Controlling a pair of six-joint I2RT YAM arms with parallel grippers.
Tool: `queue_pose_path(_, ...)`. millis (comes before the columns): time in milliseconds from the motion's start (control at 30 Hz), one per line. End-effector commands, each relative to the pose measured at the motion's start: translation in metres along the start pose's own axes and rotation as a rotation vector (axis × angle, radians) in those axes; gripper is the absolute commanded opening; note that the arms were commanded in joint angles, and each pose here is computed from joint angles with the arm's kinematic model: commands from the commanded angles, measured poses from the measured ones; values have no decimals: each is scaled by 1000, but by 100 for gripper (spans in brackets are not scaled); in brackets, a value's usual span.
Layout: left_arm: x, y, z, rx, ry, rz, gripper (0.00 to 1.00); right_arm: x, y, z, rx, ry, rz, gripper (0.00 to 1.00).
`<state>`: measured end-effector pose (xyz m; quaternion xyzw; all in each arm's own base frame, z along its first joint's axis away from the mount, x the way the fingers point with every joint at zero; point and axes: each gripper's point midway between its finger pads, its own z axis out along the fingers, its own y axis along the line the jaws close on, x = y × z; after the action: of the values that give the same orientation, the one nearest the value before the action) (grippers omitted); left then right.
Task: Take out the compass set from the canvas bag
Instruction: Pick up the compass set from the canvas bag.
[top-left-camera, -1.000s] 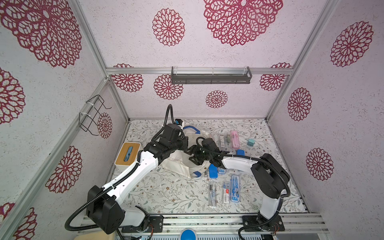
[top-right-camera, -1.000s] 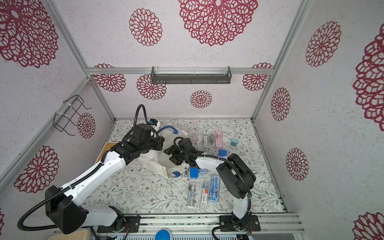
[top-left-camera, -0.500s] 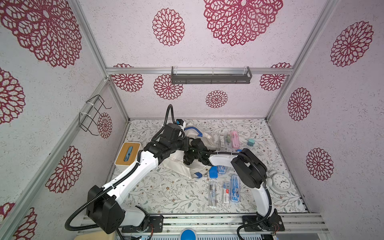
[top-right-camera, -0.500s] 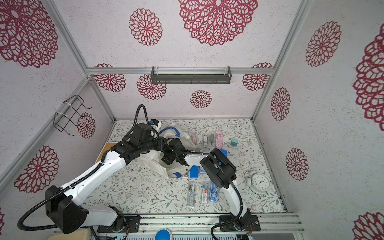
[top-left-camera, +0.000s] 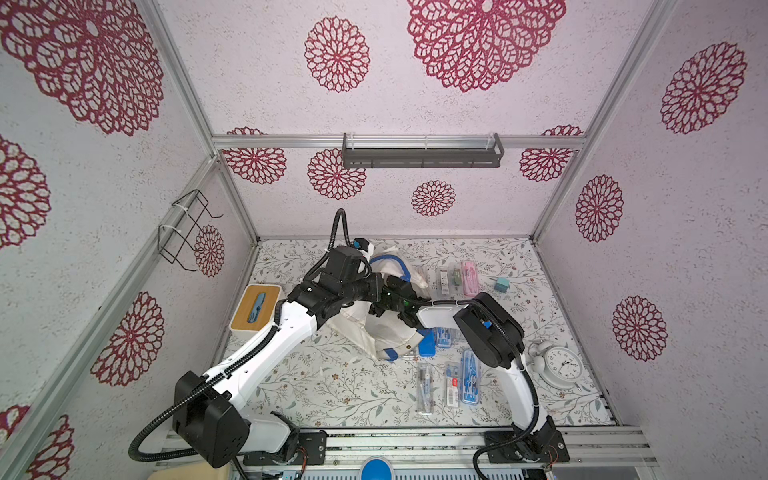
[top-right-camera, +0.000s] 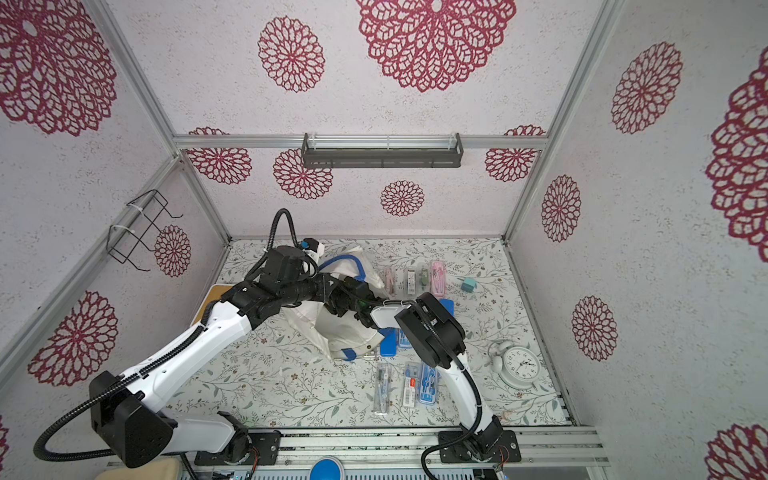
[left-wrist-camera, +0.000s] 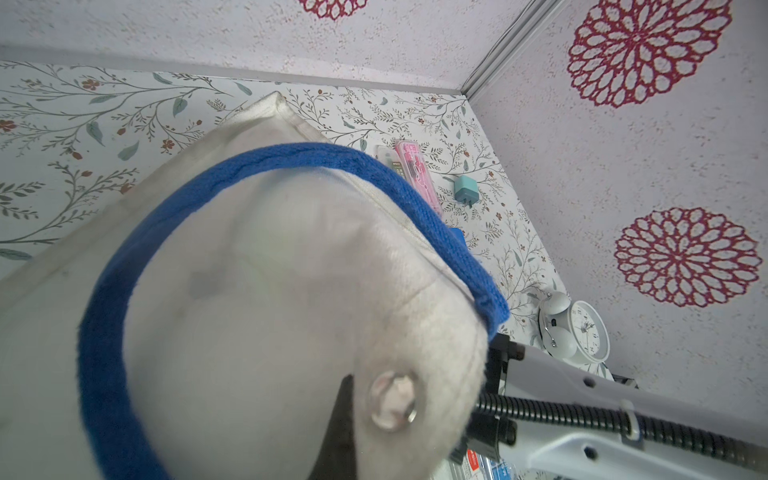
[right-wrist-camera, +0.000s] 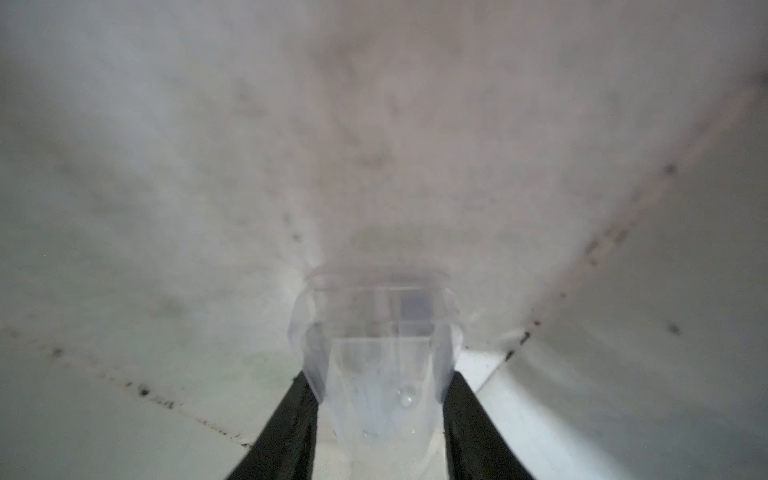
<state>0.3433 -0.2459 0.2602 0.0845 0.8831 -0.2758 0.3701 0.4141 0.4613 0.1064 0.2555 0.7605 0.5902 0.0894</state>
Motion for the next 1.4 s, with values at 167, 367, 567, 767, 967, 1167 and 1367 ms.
queue_pose_path(167, -24, -3, -18, 90, -58, -67, 0, -3, 52, -22, -143, -44, -74, 39)
queue_pose_path(367, -35, -5, -24, 123, -76, -94, 0, -8, 26, -18, -51, -56, -49, 50)
queue_pose_path(567, -31, -15, -21, 155, -57, -105, 0, -14, 10, -5, -11, -57, -19, 64)
queue_pose_path(767, -28, -23, -18, 173, -51, -112, 0, -17, 4, 4, 10, -58, -1, 61)
queue_pose_path(967, -32, -20, -19, 155, -69, -102, 0, -15, 5, 2, 7, -53, -7, 46)
queue_pose_path(1167, -41, 2, -21, 117, -88, -129, 0, -4, 31, -15, -33, -41, -56, 42)
queue_pose_path(1367, -55, 44, -24, 42, -136, -205, 0, 21, 67, -40, -51, -15, -154, 40)
